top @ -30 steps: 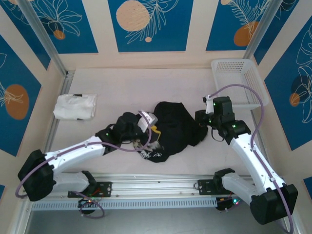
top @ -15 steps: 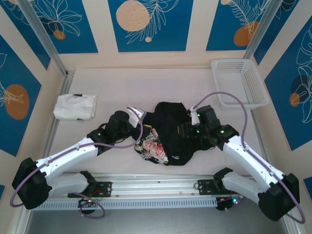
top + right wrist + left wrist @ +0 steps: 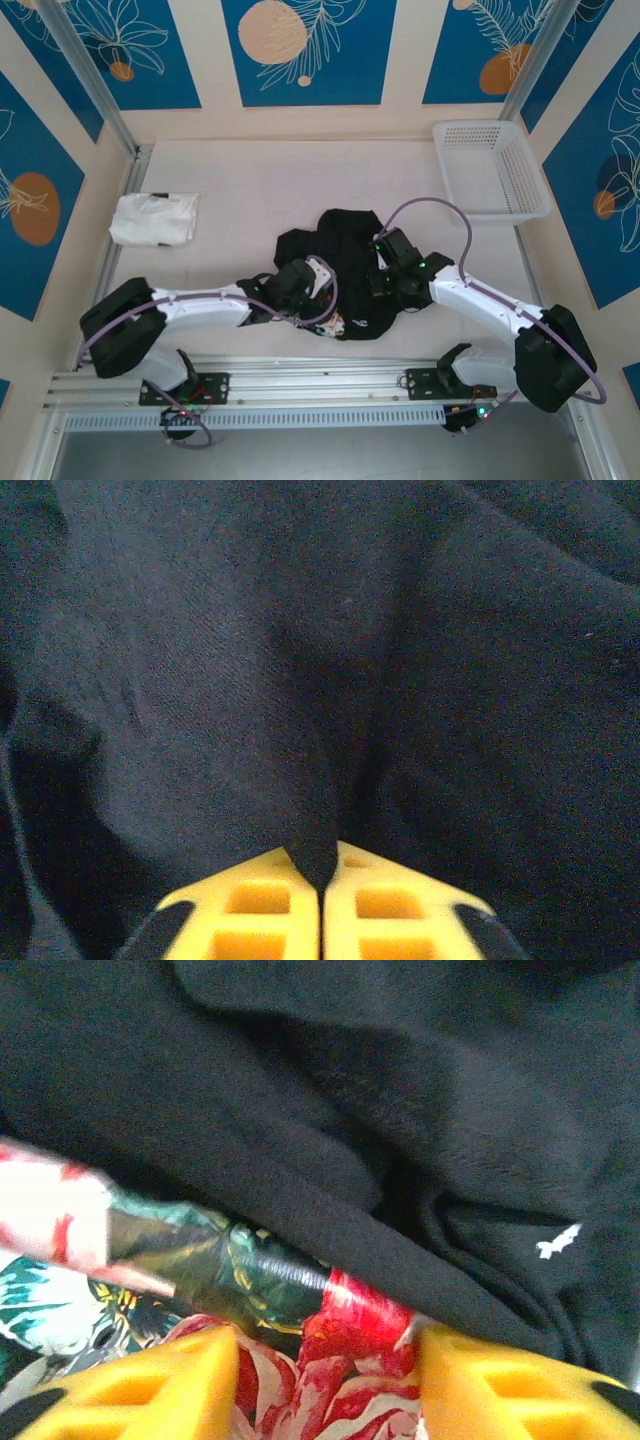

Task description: Fold the inside-out t-shirt

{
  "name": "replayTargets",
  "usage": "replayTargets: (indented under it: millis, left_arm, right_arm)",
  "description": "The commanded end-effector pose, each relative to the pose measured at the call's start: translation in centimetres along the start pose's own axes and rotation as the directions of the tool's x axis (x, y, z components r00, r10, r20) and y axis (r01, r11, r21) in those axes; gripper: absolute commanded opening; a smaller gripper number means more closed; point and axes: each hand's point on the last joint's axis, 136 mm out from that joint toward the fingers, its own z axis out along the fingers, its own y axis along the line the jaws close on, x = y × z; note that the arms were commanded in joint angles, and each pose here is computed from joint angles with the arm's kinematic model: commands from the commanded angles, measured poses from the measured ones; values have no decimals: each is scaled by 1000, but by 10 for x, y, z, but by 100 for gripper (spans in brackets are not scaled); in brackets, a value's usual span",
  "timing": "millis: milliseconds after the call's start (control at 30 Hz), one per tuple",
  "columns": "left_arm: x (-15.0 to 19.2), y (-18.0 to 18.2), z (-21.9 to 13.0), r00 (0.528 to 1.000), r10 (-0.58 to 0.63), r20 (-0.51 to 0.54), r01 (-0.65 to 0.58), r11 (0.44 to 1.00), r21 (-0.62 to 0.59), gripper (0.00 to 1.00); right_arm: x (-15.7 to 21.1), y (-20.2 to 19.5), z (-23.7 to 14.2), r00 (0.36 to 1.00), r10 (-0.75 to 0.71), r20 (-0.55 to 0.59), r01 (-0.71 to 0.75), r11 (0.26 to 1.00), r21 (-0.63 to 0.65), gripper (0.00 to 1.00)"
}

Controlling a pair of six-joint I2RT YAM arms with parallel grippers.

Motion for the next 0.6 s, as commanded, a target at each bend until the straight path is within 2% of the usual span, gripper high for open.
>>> replayTargets:
  millis: [0, 100, 133, 233, 333, 467, 567]
  left_arm:
    - [-38, -15, 2, 991, -67, 120, 60, 996, 62, 30]
    - [-56, -13, -7, 984, -56, 167, 45, 997, 68, 2]
    - [-64, -10, -14, 981, -51, 187, 40, 997, 60, 0]
    - [-94, 6, -50, 956, -50, 290, 42, 998, 36, 0]
    - [-130, 25, -99, 906, -57, 419, 58, 998, 11, 0]
    - [-170, 47, -165, 829, -51, 557, 78, 997, -25, 0]
    - [-194, 59, -210, 782, -14, 623, 82, 993, -81, 0]
  right_arm:
    - [-36, 11, -33, 988, -20, 150, 29, 998, -60, 0]
    - [-56, 22, -61, 972, 22, 235, 21, 983, -182, 0]
    - [-63, 25, -72, 964, 42, 263, 17, 975, -220, 0]
    - [-89, 34, -115, 921, 118, 372, 19, 939, -345, 0]
    - [-114, 41, -158, 867, 183, 463, 46, 897, -439, 0]
    - [-141, 55, -209, 806, 214, 551, 117, 856, -503, 0]
    - [-158, 66, -243, 762, 214, 611, 183, 834, -521, 0]
